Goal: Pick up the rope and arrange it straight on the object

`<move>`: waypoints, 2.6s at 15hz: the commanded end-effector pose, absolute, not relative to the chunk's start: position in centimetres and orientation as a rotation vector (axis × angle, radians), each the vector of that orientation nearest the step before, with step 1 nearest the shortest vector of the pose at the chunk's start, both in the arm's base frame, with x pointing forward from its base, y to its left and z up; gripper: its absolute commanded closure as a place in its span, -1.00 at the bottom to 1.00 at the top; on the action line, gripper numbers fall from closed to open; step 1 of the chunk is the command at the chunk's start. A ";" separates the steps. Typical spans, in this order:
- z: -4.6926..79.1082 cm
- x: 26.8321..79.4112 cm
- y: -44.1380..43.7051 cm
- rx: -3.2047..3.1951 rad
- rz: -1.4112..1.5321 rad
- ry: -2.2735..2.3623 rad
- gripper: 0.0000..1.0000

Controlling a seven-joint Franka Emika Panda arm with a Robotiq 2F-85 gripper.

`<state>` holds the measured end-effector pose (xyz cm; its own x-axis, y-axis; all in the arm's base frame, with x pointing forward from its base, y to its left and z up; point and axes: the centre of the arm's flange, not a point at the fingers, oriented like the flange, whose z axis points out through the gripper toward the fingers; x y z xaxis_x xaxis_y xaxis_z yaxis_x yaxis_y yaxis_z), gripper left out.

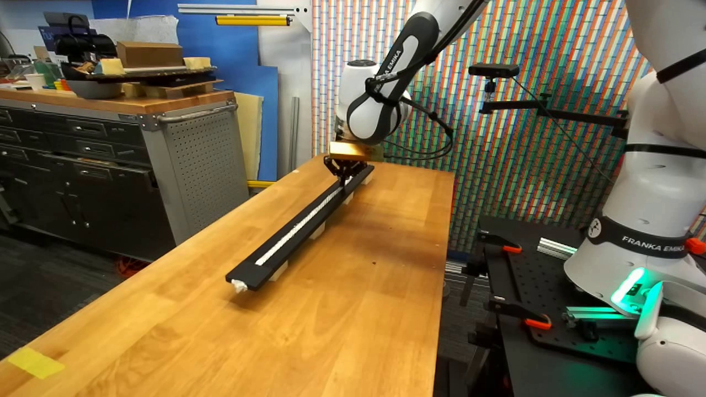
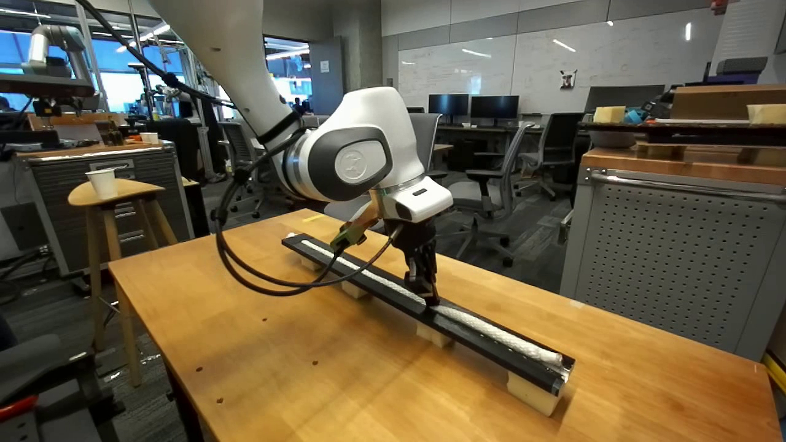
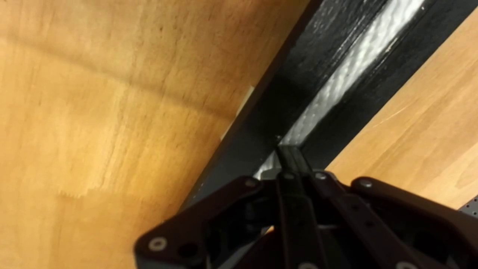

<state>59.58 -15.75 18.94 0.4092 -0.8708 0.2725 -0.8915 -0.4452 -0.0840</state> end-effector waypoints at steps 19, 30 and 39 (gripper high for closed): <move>20.8 56.8 -16.9 2.524 0.583 -1.662 1.00; 16.4 58.7 -19.7 2.481 0.377 -1.737 1.00; 19.0 59.2 -18.4 2.496 0.408 -1.757 1.00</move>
<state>58.59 -18.84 19.25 0.3222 -0.9115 0.2558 -0.9315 -0.3534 -0.0858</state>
